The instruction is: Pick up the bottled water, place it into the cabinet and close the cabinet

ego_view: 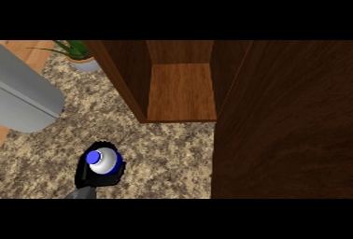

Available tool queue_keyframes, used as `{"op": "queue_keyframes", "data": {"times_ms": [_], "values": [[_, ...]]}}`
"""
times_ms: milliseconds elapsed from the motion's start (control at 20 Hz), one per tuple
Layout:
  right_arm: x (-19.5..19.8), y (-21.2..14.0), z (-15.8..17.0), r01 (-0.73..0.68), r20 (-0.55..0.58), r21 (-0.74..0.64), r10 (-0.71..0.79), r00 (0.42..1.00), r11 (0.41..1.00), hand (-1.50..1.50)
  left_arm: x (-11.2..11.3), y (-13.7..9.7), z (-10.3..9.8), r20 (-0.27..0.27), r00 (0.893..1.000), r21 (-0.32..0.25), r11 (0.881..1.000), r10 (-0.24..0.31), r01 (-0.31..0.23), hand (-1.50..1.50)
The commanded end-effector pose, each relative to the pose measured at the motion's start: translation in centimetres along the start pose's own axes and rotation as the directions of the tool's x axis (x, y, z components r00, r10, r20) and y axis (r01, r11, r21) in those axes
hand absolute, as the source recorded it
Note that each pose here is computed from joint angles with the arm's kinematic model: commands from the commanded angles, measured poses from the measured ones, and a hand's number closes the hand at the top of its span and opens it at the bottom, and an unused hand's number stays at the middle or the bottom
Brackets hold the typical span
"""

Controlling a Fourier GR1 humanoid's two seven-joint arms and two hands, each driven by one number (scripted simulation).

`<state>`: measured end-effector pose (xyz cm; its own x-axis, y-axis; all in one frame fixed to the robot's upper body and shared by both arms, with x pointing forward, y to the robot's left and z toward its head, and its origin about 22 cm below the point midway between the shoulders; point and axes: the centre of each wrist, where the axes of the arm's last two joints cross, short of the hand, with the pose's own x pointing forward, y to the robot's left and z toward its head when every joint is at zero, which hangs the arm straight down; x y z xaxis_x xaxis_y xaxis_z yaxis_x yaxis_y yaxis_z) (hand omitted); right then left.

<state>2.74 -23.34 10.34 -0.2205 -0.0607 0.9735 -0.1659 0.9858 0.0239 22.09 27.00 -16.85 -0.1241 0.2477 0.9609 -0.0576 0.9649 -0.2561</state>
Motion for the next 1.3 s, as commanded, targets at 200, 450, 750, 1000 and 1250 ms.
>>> {"op": "queue_keyframes", "data": {"times_ms": [200,450,750,1000,1250], "values": [[1.1,-0.4,-0.4,0.030,0.021,-0.017,-0.029,0.999,0.999,-1.50,0.2,-6.0,-3.2,-0.014,0.987,-0.098,0.982,0.160,-0.160,1.50],[2.6,0.6,0.1,0.028,0.008,-0.015,-0.028,1.000,0.999,-1.50,1.8,-9.7,-5.5,-0.018,0.990,-0.125,0.982,0.138,-0.139,1.50],[1.1,-0.3,-0.7,0.032,0.026,-0.023,-0.032,0.999,0.999,-1.50,6.3,-15.5,-9.2,0.052,0.998,-0.154,0.988,0.033,-0.025,1.50],[1.2,-0.3,-0.3,0.039,0.030,-0.034,-0.038,0.999,0.999,-1.50,8.1,-19.4,-9.0,0.062,0.998,-0.171,0.985,-0.011,0.021,1.50],[3.3,0.5,-0.8,0.026,0.049,-0.038,-0.024,0.998,0.999,-1.50,10.8,-23.5,-11.1,0.078,0.995,-0.140,0.988,-0.057,0.067,1.50]]}}
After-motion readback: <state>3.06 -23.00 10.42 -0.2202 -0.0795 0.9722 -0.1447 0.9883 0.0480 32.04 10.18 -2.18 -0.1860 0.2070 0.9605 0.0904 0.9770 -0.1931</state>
